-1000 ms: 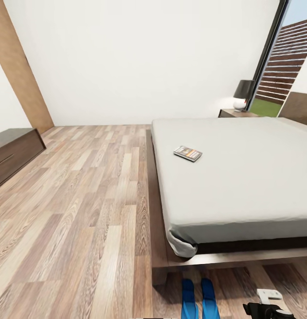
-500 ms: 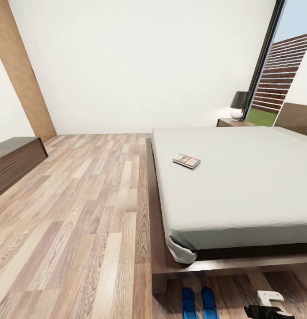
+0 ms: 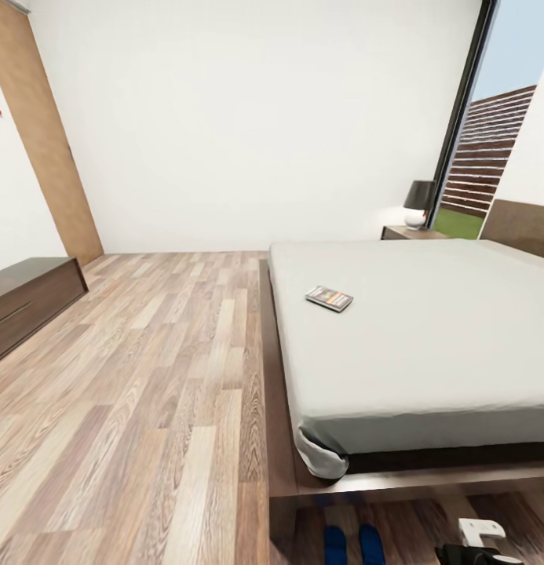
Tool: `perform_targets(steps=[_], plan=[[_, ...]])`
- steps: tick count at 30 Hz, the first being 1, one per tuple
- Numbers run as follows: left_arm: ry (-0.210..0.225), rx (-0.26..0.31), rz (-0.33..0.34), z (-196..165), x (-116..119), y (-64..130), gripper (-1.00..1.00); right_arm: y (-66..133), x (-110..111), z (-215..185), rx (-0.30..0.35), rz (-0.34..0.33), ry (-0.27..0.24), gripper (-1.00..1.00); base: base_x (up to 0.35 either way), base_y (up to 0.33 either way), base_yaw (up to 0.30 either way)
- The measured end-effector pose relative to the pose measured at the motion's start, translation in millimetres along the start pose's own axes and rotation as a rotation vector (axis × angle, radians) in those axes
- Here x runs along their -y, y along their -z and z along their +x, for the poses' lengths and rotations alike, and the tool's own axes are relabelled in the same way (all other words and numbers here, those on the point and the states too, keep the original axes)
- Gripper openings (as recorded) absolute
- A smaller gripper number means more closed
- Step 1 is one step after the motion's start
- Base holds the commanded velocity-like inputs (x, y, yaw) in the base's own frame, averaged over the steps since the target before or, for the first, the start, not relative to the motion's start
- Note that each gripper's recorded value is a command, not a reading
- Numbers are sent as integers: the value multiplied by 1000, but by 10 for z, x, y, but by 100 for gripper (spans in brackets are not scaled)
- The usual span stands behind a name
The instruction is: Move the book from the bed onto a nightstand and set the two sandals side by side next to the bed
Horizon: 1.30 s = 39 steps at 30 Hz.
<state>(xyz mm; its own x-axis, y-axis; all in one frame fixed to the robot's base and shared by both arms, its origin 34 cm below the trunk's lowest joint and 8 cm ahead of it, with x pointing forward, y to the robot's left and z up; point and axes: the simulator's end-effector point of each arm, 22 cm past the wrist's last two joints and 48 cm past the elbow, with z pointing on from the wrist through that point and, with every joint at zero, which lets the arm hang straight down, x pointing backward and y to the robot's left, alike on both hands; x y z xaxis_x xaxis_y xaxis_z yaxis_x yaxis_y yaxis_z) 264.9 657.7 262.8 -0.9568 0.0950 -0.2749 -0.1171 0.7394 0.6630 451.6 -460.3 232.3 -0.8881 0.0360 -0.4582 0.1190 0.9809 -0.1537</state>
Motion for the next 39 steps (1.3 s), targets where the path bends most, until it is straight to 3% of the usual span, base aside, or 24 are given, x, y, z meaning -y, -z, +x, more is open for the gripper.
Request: perform_targets(steps=[11, 20, 39], plan=[[22, 25, -4, -97, -44, 26, 100, 72, 12, -84, 20, -1, -6, 100, 0, 0, 0], [21, 28, -5, -102, -47, 27, 100, 67, 60, 189, -32, 6, -4, 100, 0, 0, 0], [29, 37, -11, -185, -118, 97, 100, 177, 184, 383, -76, 20, 28, 100, 0, 0, 0]])
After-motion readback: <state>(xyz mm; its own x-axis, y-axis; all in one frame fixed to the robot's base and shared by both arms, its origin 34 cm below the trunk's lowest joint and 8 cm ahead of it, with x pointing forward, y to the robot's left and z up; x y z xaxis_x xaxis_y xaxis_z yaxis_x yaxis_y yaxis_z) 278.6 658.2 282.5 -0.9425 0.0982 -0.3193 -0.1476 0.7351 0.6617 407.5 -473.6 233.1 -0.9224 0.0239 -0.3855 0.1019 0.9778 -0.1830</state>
